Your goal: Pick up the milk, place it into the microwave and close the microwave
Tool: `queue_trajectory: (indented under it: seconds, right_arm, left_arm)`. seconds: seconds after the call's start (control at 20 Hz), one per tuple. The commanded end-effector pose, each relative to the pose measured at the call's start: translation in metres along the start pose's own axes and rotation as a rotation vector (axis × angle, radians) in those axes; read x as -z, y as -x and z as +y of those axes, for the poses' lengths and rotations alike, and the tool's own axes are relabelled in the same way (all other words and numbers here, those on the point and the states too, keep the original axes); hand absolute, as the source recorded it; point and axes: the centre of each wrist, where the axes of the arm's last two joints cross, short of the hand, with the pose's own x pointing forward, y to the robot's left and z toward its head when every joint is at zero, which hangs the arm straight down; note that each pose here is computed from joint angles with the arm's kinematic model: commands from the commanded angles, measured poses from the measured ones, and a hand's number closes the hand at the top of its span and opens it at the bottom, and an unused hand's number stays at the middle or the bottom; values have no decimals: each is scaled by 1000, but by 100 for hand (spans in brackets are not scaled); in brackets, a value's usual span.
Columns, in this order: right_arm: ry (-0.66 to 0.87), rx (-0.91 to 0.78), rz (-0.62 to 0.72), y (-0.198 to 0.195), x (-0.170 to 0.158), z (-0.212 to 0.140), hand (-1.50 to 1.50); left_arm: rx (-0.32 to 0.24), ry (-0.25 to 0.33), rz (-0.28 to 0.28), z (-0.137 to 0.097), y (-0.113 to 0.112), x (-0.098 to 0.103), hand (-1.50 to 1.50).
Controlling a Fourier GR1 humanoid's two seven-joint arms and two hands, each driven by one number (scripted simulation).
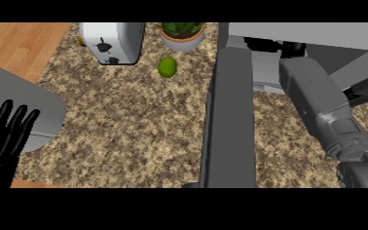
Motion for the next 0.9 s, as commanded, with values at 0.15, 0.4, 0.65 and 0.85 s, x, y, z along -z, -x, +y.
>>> queue_trajectory:
  seconds: [0.15,0.4,0.65,0.85]
  right_arm:
    - [82,-251,-71,1,4,-6,-150]
    - [89,-288,-64,2,4,-8,-150]
    - [-12,-151,40,-4,0,6,-150]
    - [-68,-72,47,0,-7,11,-150]
  left_arm:
    - [43,28,10,-6,2,14,-150]
    - [47,59,8,-8,2,19,-150]
    - [44,63,9,-10,5,23,-150]
    - [45,85,10,-13,9,25,-150]
